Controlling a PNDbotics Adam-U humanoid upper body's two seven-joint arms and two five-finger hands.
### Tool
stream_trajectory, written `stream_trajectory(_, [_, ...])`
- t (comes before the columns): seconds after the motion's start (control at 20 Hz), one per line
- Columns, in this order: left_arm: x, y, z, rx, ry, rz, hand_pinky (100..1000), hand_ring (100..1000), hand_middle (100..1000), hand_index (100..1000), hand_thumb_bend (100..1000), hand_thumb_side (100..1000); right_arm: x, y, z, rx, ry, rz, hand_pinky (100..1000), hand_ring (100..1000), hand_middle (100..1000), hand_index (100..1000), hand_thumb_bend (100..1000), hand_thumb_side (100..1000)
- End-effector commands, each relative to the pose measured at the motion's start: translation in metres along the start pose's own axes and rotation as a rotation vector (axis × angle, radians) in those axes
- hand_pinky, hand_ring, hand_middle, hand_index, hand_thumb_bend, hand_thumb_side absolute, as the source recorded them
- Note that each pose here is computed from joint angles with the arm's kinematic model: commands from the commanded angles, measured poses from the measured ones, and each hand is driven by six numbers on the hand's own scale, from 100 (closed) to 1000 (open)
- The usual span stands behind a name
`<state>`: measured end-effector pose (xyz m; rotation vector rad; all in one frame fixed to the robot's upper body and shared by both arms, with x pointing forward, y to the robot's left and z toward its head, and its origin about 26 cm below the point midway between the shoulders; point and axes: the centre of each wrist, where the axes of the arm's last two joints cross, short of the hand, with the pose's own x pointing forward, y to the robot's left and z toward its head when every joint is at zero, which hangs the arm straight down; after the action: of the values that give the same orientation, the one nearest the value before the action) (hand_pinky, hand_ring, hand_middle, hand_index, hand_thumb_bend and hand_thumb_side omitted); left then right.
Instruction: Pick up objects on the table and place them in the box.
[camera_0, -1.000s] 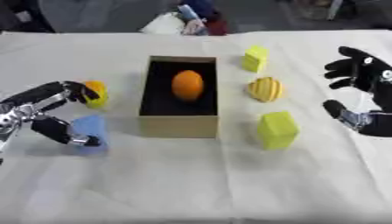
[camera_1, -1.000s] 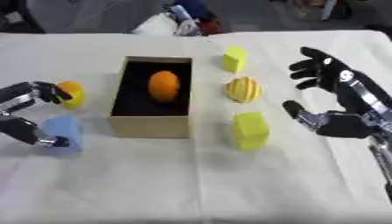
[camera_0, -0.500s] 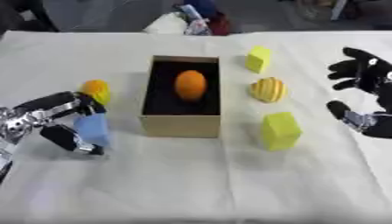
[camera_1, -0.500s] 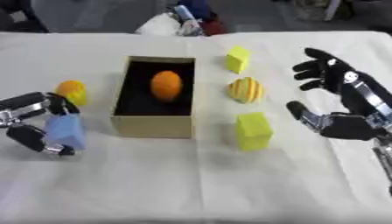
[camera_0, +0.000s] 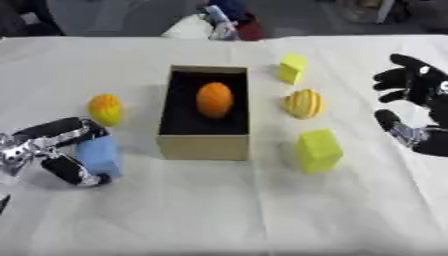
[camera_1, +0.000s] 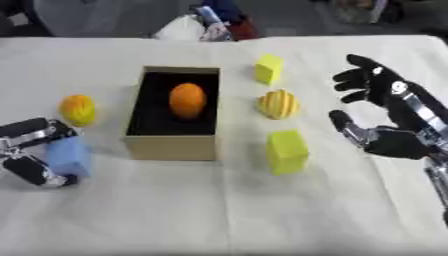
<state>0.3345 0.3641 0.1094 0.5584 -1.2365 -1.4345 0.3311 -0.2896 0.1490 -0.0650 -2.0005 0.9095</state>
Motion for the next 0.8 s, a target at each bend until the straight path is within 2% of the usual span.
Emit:
stream_trajectory(0.05, [0.000,0.019,0.011,0.136,0.014,-0.031,454,398,360,546,366,140,0.004,-0.009,0.000,-0.010,-0.003,0.029,738,809,792,1000,243,295])
stream_trajectory(0.2, [0.009,0.031,0.017,0.250,-0.016,-0.034,451,390,347,543,385,158,0.004,-0.009,0.000,-0.012,-0.001,0.028,739,808,793,1000,238,298])
stream_trajectory(0.45, [0.041,0.071,0.023,0.408,-0.141,-0.083,466,394,346,547,412,192,0.003,-0.008,0.001,-0.011,0.003,0.023,739,809,793,1000,233,303])
stream_trajectory(0.65, [0.072,0.098,0.013,0.416,-0.261,-0.134,475,401,353,551,427,210,0.002,-0.007,0.000,-0.004,0.002,0.016,738,808,793,1000,230,305])
stream_trajectory(0.8, [0.088,0.107,-0.005,0.384,-0.314,-0.149,478,404,356,553,436,215,0.002,-0.005,0.000,0.001,0.002,0.011,738,808,792,1000,227,307])
